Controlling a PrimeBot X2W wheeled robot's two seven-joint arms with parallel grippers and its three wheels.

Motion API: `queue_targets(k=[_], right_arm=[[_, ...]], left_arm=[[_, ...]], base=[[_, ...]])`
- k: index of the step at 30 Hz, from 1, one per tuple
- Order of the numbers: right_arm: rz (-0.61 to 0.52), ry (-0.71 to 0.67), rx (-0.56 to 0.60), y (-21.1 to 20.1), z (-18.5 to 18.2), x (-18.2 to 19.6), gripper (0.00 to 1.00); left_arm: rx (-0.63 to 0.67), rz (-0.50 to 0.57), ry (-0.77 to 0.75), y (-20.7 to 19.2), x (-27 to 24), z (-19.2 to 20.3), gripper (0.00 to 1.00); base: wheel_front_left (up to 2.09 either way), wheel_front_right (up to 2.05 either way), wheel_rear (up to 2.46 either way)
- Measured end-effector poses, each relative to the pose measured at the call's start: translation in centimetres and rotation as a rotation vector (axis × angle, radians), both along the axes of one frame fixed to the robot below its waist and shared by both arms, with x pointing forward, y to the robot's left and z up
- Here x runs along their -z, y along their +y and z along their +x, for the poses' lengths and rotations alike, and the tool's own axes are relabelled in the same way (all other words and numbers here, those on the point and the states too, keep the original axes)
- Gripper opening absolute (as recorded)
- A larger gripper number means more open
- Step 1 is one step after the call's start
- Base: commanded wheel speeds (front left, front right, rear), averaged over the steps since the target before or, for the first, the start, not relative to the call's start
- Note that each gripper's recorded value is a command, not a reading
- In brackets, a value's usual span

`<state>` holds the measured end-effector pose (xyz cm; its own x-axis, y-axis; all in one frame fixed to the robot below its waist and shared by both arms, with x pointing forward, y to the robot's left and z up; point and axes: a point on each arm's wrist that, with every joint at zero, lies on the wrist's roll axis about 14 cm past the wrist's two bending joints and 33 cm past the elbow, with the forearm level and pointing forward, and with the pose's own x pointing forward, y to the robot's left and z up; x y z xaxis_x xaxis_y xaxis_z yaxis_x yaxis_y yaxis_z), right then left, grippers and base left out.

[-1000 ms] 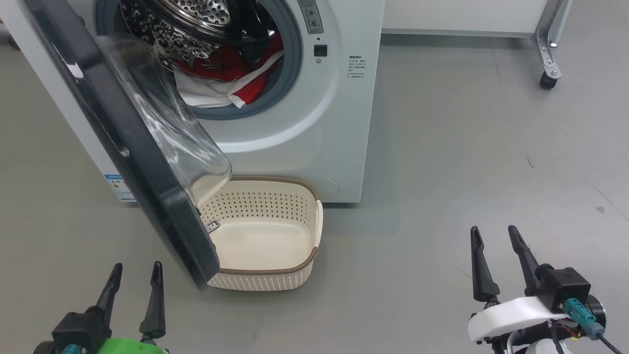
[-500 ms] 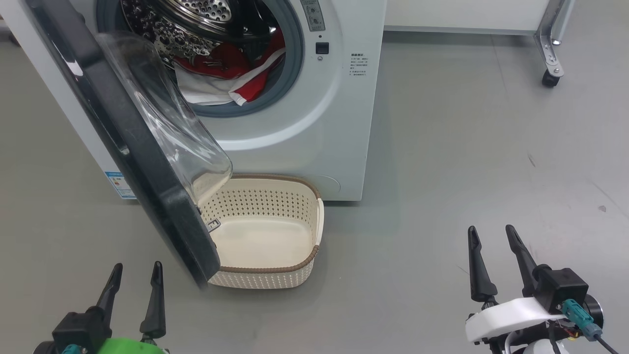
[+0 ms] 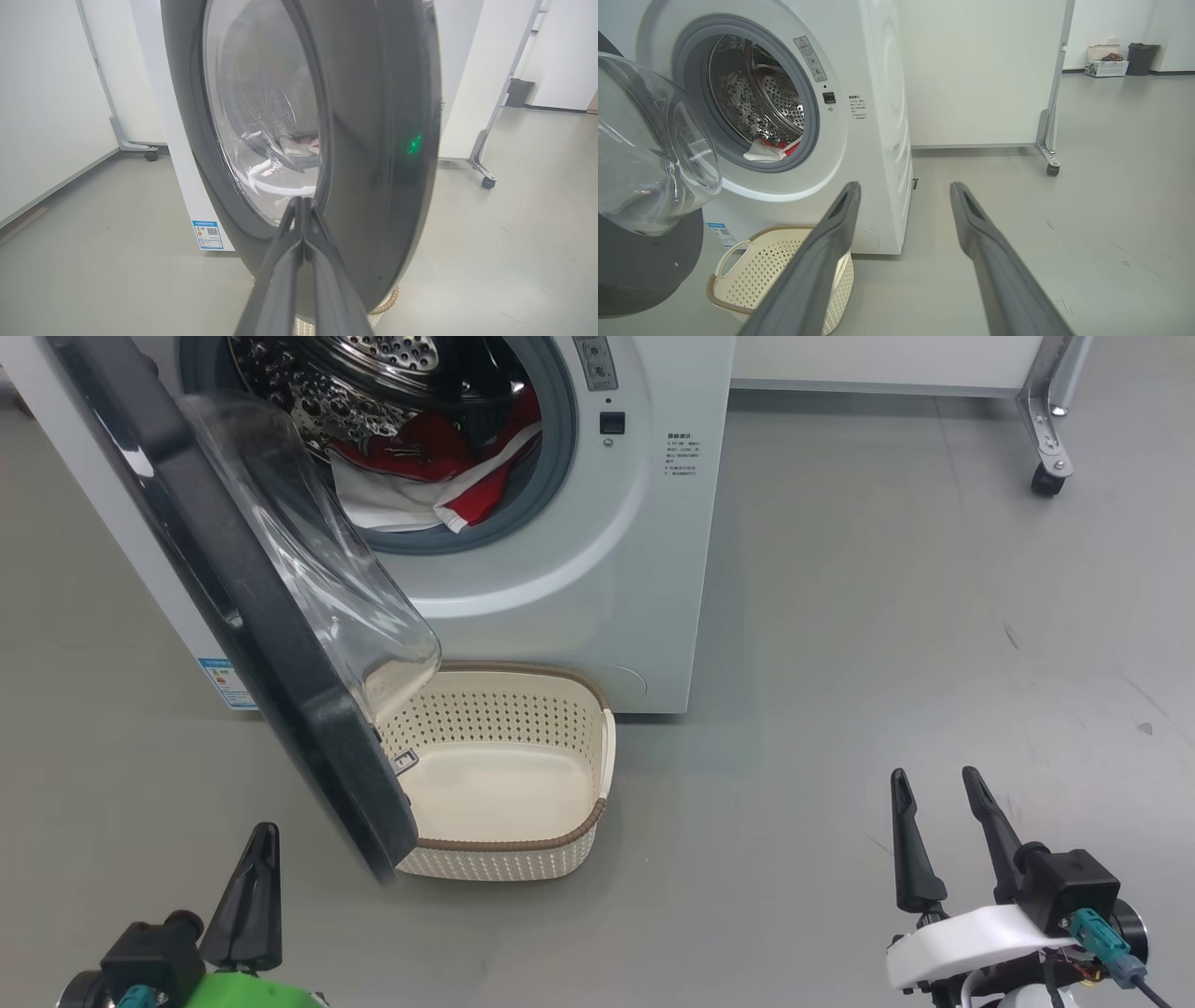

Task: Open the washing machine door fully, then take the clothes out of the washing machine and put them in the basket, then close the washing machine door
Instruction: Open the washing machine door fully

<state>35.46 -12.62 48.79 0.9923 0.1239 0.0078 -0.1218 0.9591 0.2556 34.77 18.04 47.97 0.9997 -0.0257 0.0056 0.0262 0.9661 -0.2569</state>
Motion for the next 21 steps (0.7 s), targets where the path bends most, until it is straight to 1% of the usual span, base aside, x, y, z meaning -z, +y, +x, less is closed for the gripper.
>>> queue_targets(k=[7, 10, 15, 21], right_arm=[[0.004, -0.002, 0.003, 0.0, 0.1, 0.0, 1.0], [0.005, -0.004, 0.002, 0.0, 0.1, -0.1, 1.0], [0.008, -0.008, -0.003, 0.2, 0.1, -0.2, 1.0], [0.007, -0.012, -0.009, 0.4, 0.0, -0.2, 1.0]], left_arm=[[-0.012, 0.003, -0.045, 0.5, -1.4, 0.5, 0.0], [-0.032, 0.003, -0.088, 1.1, -2.8, 0.8, 0.0], [-0.074, -0.004, -0.209, 2.7, -6.7, 1.9, 0.0], [-0.079, 0.03, -0.384, 3.6, -12.5, 2.9, 0.0]], base=[[0.0, 0.0, 0.0], [0.0, 0.0, 0.0], [0.0, 0.0, 0.0], [0.0, 0.0, 0.0]])
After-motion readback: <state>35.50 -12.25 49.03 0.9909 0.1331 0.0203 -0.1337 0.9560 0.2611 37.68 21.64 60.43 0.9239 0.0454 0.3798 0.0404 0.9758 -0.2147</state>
